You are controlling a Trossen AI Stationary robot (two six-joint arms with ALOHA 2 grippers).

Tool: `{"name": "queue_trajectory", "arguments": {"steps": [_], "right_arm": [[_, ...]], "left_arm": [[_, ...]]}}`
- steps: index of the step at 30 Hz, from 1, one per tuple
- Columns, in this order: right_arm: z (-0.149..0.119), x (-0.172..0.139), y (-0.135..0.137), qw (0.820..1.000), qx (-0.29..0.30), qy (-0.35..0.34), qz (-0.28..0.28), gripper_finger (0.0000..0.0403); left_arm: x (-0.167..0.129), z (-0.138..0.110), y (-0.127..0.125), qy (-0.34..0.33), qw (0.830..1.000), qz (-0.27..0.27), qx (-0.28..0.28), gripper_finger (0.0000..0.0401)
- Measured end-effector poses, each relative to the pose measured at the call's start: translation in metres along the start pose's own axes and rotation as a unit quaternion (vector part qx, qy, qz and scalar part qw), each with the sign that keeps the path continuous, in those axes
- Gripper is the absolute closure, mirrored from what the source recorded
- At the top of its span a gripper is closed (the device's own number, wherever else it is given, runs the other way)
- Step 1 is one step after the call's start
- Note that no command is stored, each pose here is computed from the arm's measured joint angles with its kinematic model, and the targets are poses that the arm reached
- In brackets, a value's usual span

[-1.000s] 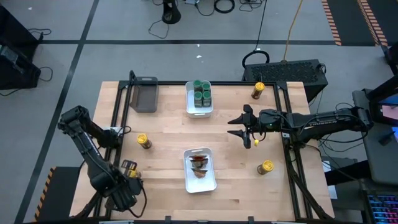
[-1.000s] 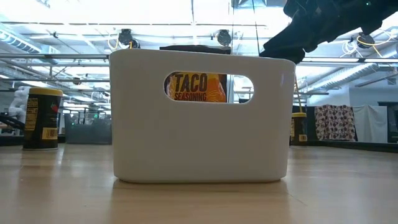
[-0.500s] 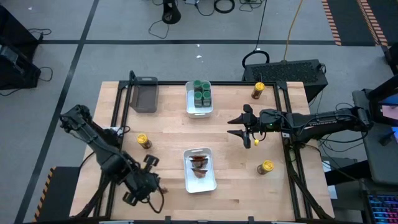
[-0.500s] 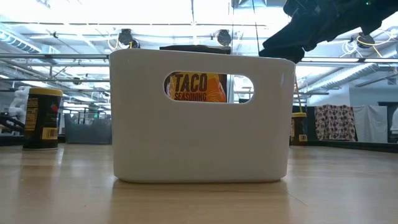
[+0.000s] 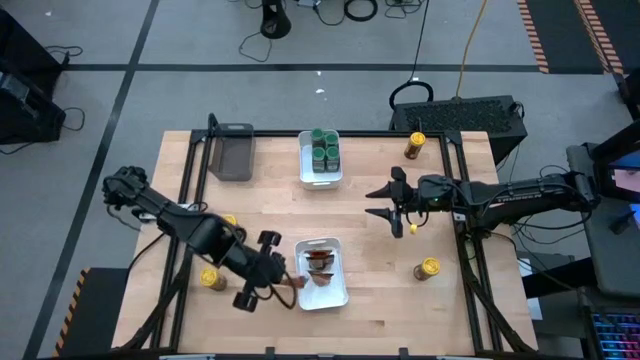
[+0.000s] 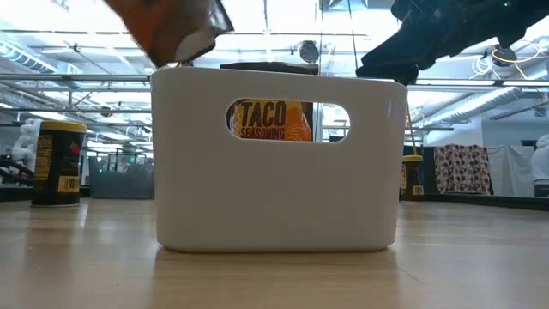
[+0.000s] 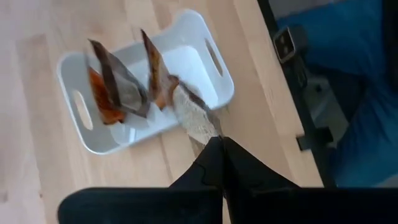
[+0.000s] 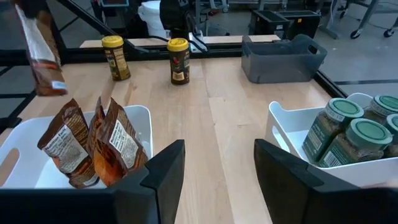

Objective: Sort spices by type
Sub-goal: Put the brown spice pack into the bottom white bin

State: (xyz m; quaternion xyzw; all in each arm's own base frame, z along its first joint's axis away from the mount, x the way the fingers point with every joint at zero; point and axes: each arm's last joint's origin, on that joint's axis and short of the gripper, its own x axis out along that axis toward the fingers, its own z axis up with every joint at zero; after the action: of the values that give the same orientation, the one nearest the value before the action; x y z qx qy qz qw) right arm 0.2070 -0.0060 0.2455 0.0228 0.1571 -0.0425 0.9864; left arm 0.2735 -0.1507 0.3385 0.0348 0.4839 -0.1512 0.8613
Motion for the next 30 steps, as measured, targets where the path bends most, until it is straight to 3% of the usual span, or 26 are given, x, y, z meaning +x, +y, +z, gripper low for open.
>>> {"name": "queue_trajectory", "arguments": {"steps": [6, 10, 15, 25, 30], "right_arm": [[-0.006, 0.0, 0.0, 0.999, 0.005, 0.032, -0.001, 0.0229], [-0.014, -0.001, 0.0, 0.997, 0.027, 0.07, -0.003, 0.0229], [-0.014, -0.001, 0.006, 0.996, 0.039, 0.073, 0.009, 0.0229], [-0.013, -0.003, 0.025, 0.996, 0.024, 0.063, 0.055, 0.0229], [-0.014, -0.004, 0.03, 0.995, 0.022, 0.065, 0.066, 0.0229]], "left_arm": [[-0.006, 0.013, 0.018, -0.039, 0.999, 0.007, -0.003, 0.0401], [-0.008, 0.021, 0.017, -0.074, 0.996, -0.027, 0.032, 0.0401], [-0.007, 0.031, 0.017, -0.12, 0.992, -0.031, 0.035, 0.0401], [0.033, 0.04, 0.01, -0.105, 0.993, -0.045, 0.037, 0.0401], [0.038, 0.038, 0.012, -0.087, 0.995, -0.044, 0.013, 0.0401]]}}
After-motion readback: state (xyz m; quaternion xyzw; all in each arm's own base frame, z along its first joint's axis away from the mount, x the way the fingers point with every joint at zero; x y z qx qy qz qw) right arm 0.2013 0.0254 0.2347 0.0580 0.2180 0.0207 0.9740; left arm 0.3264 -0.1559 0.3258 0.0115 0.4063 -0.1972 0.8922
